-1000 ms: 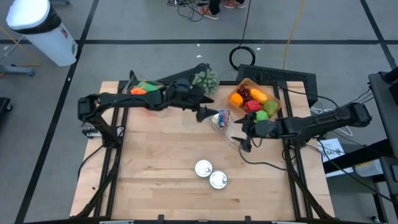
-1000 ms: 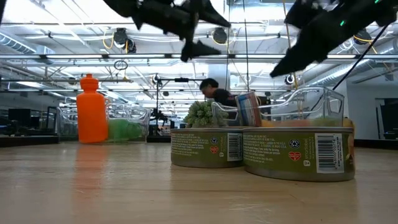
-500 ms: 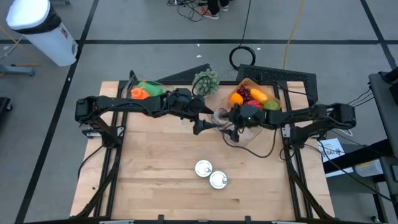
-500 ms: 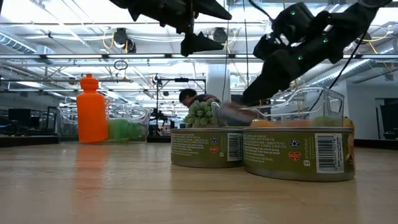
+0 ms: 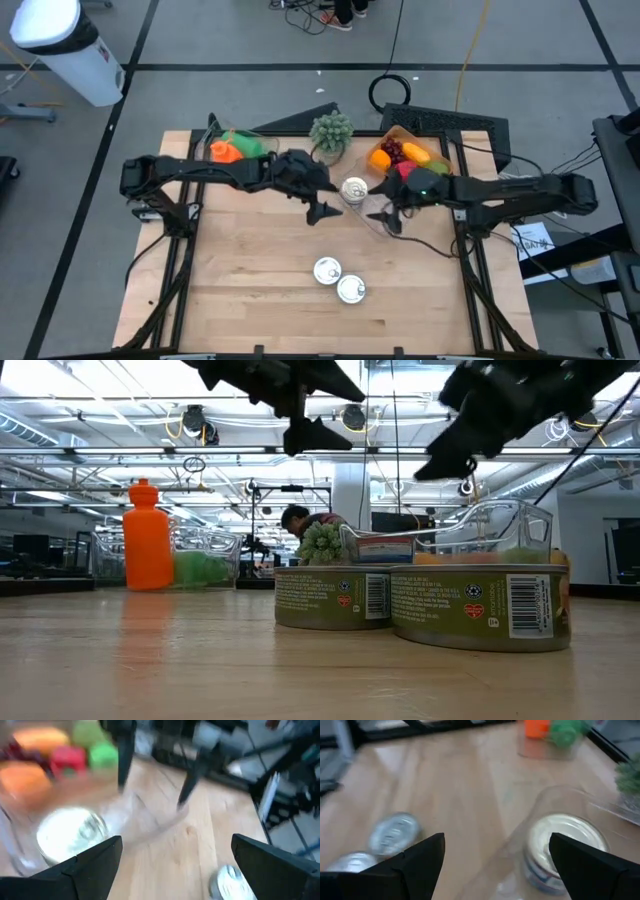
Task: Pick & Place Food Item
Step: Put the left green tuna can into the right transparent bin
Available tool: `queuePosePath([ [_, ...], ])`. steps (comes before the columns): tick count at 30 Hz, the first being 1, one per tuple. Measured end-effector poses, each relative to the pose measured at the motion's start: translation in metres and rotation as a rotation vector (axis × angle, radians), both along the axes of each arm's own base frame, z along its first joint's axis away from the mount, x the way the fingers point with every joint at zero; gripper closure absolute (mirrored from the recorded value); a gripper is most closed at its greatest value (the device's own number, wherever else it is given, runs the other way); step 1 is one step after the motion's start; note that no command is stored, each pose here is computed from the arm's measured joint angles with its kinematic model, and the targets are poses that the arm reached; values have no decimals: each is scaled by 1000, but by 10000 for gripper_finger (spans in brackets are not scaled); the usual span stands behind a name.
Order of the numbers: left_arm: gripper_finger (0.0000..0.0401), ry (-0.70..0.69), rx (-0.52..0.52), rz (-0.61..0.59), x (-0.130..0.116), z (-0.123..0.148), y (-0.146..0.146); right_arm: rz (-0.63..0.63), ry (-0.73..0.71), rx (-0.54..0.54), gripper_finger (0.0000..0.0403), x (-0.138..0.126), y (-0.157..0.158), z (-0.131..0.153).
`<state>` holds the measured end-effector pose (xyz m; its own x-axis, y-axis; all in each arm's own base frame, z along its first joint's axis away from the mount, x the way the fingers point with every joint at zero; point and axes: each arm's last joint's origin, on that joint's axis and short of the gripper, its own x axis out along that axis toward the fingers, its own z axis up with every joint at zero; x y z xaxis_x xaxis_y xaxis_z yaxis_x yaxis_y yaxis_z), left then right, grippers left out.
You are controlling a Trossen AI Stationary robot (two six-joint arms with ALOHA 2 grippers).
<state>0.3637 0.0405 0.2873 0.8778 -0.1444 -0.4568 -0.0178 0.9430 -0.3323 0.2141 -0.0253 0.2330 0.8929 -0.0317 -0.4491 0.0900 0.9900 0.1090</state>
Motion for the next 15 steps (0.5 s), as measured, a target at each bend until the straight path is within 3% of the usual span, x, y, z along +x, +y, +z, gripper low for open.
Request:
queuePosePath([
  [6, 11, 252, -18, -30, -8, -23, -38, 90, -70, 9, 64, -19, 21, 17],
  [15, 11, 435, 27, 15, 5, -73, -97, 152, -101, 5, 64, -21, 34, 11],
])
